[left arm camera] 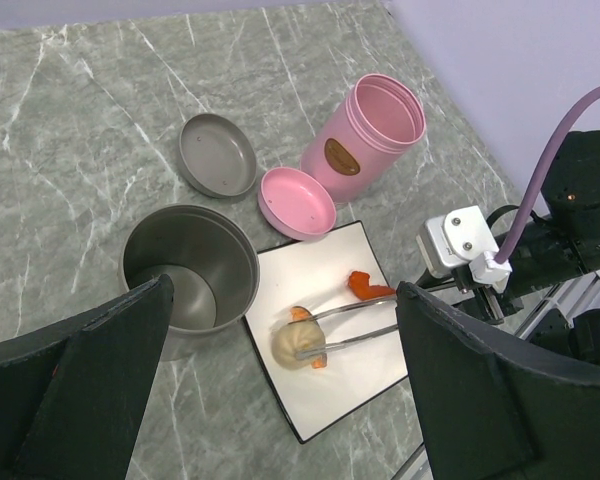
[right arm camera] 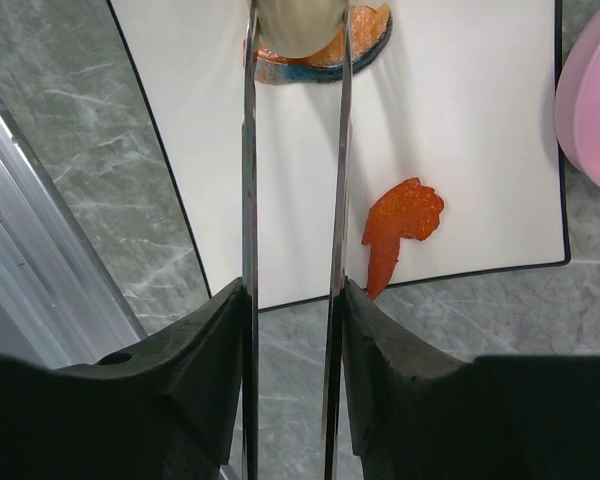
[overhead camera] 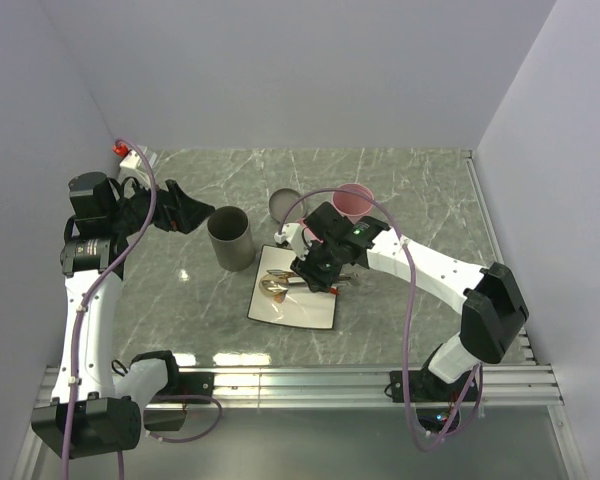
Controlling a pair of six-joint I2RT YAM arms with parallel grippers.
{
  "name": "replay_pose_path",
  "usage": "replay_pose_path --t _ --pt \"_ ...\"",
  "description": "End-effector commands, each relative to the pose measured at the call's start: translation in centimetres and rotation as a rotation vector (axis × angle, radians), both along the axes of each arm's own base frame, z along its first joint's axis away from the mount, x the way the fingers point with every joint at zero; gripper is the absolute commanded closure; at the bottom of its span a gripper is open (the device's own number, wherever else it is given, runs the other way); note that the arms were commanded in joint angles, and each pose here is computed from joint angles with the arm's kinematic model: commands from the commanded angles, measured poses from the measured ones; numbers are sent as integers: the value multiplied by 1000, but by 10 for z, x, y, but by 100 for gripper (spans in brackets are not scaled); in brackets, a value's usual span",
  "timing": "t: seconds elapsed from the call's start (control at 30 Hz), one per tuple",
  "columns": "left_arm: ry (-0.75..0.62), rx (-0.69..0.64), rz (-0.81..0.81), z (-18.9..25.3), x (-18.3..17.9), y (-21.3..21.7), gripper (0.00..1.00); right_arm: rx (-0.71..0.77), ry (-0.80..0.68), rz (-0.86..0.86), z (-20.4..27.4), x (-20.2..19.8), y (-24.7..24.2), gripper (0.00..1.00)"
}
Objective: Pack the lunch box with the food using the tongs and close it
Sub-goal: Pick up the fake food from the plate, then place the fake food in the packing box.
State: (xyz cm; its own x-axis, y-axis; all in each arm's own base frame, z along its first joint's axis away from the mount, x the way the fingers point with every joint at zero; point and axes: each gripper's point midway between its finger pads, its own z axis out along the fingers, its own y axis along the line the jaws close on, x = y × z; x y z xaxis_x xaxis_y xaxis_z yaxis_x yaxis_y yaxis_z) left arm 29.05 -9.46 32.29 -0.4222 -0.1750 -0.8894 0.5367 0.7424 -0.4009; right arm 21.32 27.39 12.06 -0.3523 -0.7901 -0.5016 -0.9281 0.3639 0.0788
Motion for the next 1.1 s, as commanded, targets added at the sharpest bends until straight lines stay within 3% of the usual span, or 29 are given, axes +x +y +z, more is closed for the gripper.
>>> replay_pose_path --t 0.0,0.47,0.83,1.07 --pt "-45 8 -12 9 0 0 1 73 -70 11 28 6 11 67" --pt "-22 -8 8 10 5 2 0 210 -106 -21 94 -1 -1 70" --pt "-26 -34 66 11 12 10 1 372 -211 -285 172 39 -82 69" --pt "-26 -38 61 10 12 8 1 331 -291 -502 186 72 -145 68"
